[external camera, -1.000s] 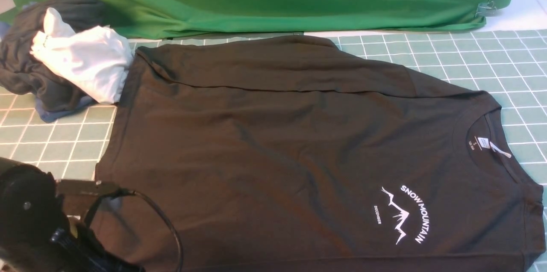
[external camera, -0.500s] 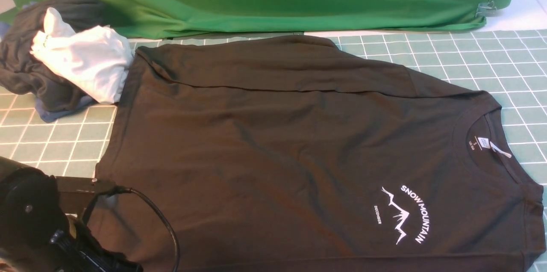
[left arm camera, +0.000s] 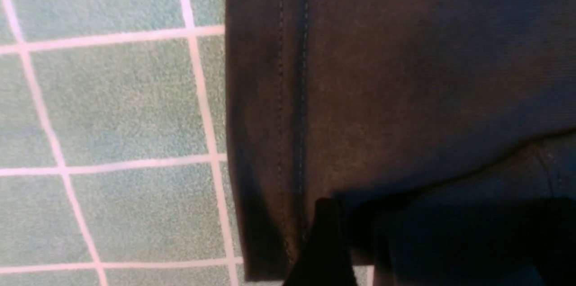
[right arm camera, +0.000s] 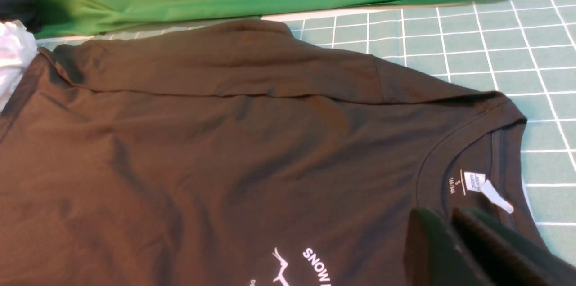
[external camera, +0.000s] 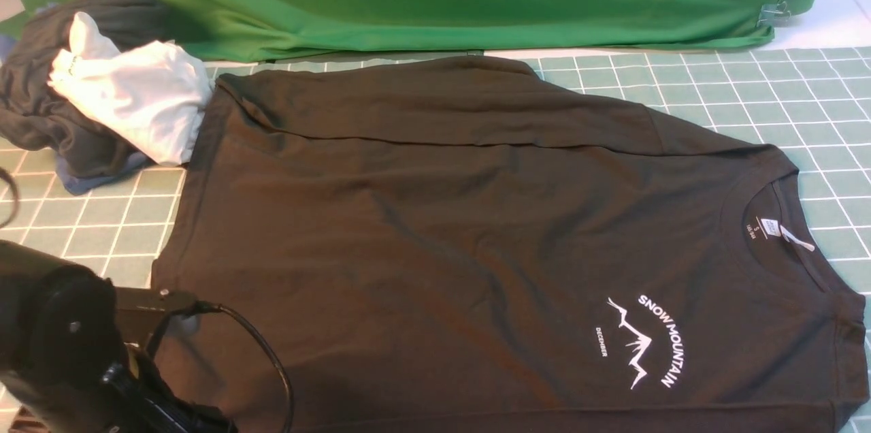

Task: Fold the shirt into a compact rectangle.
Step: 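Grasp the left edge of the dark T-shirt lying flat on the table, then fold the left side of the black T-shirt inward over its body, then grab the top left corner of the dark shirt with the left gripper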

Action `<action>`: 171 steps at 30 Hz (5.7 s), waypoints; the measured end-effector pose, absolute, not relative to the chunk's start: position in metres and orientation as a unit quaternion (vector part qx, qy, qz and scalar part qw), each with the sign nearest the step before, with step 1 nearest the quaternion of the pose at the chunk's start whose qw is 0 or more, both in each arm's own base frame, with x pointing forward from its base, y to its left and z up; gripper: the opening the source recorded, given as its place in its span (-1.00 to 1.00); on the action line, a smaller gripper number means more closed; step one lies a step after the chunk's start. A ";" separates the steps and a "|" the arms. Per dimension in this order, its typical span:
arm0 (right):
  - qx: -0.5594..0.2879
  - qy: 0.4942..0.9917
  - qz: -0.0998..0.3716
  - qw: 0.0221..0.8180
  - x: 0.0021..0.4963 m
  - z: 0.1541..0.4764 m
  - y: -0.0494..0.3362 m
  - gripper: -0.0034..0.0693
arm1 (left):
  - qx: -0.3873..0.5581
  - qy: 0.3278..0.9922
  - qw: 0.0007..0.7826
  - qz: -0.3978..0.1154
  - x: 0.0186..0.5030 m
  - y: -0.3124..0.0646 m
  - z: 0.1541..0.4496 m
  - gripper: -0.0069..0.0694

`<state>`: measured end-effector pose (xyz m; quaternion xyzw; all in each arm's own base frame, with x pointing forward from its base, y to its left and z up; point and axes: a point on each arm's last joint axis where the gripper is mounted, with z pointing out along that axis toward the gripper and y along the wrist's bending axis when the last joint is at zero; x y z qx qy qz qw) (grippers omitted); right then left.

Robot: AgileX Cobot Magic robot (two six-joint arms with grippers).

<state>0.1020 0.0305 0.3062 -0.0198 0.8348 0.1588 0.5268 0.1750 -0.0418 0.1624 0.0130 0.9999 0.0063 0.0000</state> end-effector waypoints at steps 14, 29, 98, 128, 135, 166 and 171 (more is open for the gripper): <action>-0.020 0.834 0.159 0.527 0.102 0.306 0.031 -0.72 | 0.010 0.999 -0.043 0.001 0.174 -0.044 0.156 -0.26; -0.020 0.834 0.160 0.528 0.102 0.306 0.031 -0.71 | 0.042 0.998 -0.051 -0.004 0.166 -0.044 0.170 -0.81; -0.021 0.840 0.161 0.518 0.101 0.305 0.031 -0.57 | -0.044 0.952 0.301 0.016 0.408 -0.030 0.270 0.09; -0.021 0.841 0.162 0.516 0.101 0.304 0.031 -0.51 | -0.279 0.940 0.185 -0.063 0.514 0.007 0.175 -0.01; -0.021 0.841 0.162 0.515 0.101 0.304 0.031 -0.51 | -0.283 0.935 0.200 -0.079 0.518 0.009 0.177 -0.01; -0.021 0.842 0.162 0.515 0.101 0.304 0.031 -0.45 | -0.232 0.945 0.214 -0.083 0.525 0.009 0.157 -0.73; -0.021 0.842 0.162 0.514 0.101 0.304 0.031 -0.45 | -0.214 0.944 0.233 -0.095 0.527 0.007 0.175 -0.79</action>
